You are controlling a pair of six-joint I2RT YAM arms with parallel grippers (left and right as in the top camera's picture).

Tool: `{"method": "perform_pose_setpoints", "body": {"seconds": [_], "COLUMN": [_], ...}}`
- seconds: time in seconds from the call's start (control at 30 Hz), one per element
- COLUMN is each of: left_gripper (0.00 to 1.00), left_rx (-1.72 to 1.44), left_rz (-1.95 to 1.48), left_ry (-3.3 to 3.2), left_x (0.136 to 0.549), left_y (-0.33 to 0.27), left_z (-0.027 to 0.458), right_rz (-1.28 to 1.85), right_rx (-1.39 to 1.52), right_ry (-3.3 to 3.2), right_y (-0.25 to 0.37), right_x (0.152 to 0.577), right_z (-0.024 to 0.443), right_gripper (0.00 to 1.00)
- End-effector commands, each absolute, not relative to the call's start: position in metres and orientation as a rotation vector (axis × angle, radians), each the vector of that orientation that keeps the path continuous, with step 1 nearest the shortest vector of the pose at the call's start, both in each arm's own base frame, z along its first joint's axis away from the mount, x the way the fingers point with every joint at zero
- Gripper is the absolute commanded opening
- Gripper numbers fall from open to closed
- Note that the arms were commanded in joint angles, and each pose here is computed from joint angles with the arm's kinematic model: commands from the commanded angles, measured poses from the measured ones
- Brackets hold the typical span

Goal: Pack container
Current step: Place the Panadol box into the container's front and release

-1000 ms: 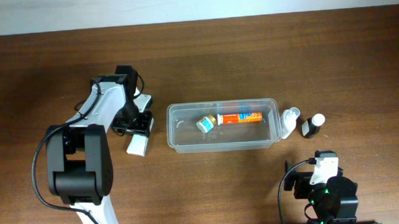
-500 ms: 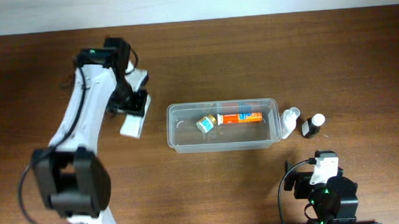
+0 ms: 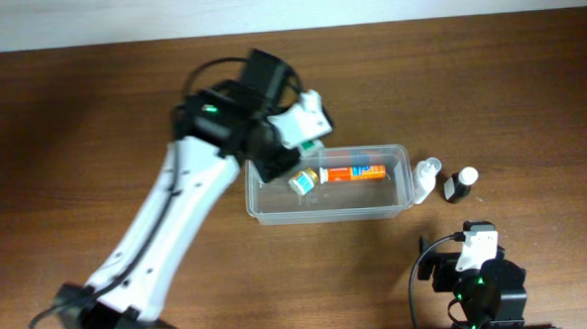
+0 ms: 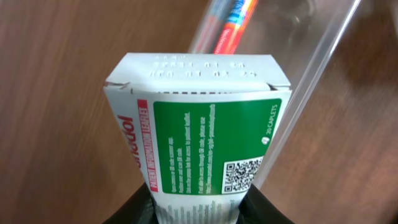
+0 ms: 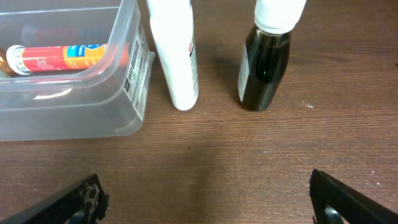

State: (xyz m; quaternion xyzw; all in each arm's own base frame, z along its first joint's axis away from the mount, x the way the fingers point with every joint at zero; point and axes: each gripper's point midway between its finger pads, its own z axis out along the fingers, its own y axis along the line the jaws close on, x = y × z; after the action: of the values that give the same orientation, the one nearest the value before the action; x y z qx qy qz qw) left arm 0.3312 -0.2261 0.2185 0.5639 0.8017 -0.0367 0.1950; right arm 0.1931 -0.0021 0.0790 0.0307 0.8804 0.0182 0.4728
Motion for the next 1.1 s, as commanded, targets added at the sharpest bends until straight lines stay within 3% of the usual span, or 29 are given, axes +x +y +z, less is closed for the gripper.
{"method": "perform_pose_setpoints", "body": {"seconds": [0.0, 0.33, 0.4, 0.93, 1.0, 1.07], "left_gripper": [0.48, 0.49, 0.39, 0.46, 0.44, 0.33], "left_rx": [1.78, 1.89, 1.9, 1.848, 1.861, 1.786], "left_rz": [-0.025, -0.024, -0.026, -0.116, -0.154, -0.151], "left_ry": [2.195, 2.322, 2.339, 2.195, 2.186, 2.242], "left_x": [0.332, 0.338, 0.338, 0.302, 0.296, 0.297], "left_y": [-0.234, -0.238, -0.238, -0.277, -0.283, -0.282], "left_z": [0.182, 0.113, 0.107, 0.168, 0.169, 0.172], "right_rz": [0.042, 0.042, 0.042, 0.042, 0.042, 0.042], "right_rx": [0.08, 0.08, 0.08, 0.08, 0.08, 0.08], "right_ry": [2.156, 2.156, 2.156, 2.156, 2.156, 2.156], "right_y": [-0.003, -0.003, -0.003, -0.003, -0.003, -0.003], "right_x": [0.193, 0.193, 0.193, 0.193, 0.193, 0.193], "right_z": [0.076, 0.076, 0.076, 0.076, 0.076, 0.076], "right_gripper": [0.98, 0.98, 0.98, 0.99, 0.98, 0.98]}}
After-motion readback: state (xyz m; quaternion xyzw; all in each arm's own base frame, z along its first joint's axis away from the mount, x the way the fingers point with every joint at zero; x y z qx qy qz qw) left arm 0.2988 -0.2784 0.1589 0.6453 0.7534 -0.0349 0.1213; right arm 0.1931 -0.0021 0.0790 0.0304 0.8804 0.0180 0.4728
